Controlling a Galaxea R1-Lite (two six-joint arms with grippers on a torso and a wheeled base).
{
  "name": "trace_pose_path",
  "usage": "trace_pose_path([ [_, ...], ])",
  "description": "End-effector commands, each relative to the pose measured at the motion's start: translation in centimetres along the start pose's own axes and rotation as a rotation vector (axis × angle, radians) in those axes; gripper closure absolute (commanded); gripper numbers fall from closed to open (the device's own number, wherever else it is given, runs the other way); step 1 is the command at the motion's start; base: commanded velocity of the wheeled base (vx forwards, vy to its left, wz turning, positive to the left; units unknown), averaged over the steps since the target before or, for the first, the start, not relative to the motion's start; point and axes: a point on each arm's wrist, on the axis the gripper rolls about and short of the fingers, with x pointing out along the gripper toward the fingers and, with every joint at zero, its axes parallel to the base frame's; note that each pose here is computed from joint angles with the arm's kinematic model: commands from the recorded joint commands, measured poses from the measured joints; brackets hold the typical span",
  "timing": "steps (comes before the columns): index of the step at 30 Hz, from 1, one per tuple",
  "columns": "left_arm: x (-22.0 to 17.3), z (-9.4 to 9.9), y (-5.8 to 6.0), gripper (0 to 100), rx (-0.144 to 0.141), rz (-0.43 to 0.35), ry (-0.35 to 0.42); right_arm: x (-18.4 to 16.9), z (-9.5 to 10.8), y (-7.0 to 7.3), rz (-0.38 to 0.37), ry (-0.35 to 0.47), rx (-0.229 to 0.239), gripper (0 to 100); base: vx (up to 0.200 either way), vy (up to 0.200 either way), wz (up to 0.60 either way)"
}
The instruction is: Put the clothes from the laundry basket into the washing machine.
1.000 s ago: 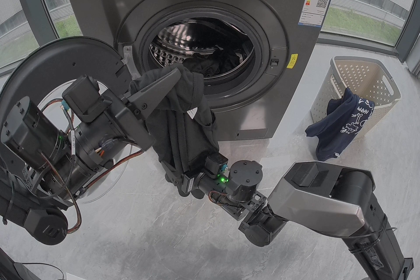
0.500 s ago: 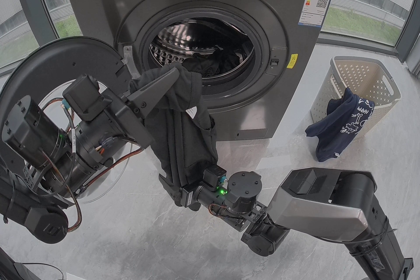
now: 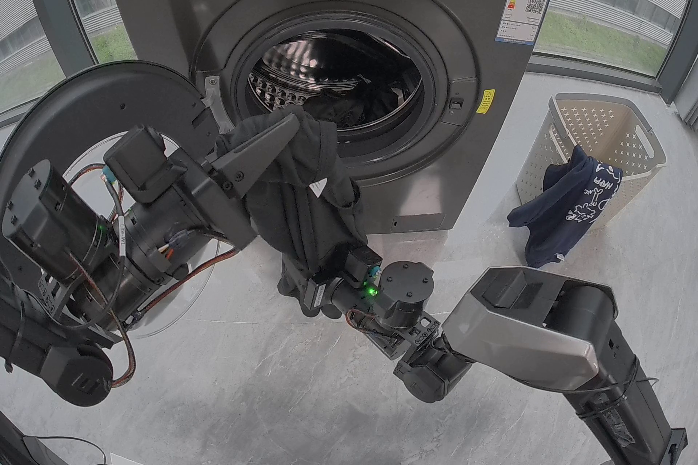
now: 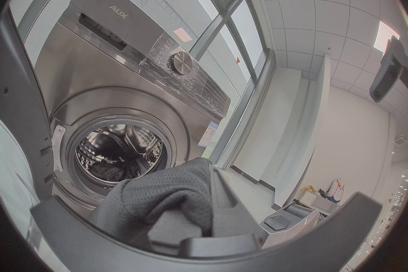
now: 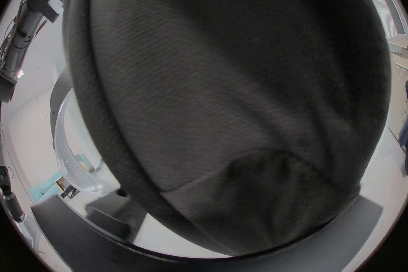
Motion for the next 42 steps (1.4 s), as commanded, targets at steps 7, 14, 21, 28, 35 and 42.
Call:
trace_pose_path([
  [7, -0.5, 0.5, 1.3, 100, 0.024, 0.051, -0.012, -0.9, 3.8, -3.6, -0.083, -0.039, -0.013, 100, 0.0, 0.0, 0.0],
  [14, -1.3, -0.3, 2.5, 100, 0.025, 0.105, 0.032, -1.6, 9.2, -4.9, -0.119, -0.127, -0.024, 100, 0.0, 0.0, 0.0],
  [21, -2.8, -2.4, 4.2, 100, 0.045, 0.185, 0.131, -2.2, 13.7, -5.6, -0.139, -0.211, -0.043, 100, 0.0, 0.0, 0.0],
  [28, -3.5, -6.5, 5.4, 100, 0.025, 0.222, 0.279, -2.7, 15.1, -5.0, -0.129, -0.233, -0.043, 100, 0.0, 0.0, 0.0],
  [35, -3.7, -8.3, 6.0, 0, 0.044, 0.23, 0.345, -2.7, 15.4, -4.5, -0.118, -0.239, -0.039, 100, 0.0, 0.0, 0.0],
  [42, -4.6, -10.0, 5.9, 0, 0.028, 0.237, 0.427, -2.6, 15.6, -4.4, -0.115, -0.247, -0.038, 100, 0.0, 0.0, 0.0],
])
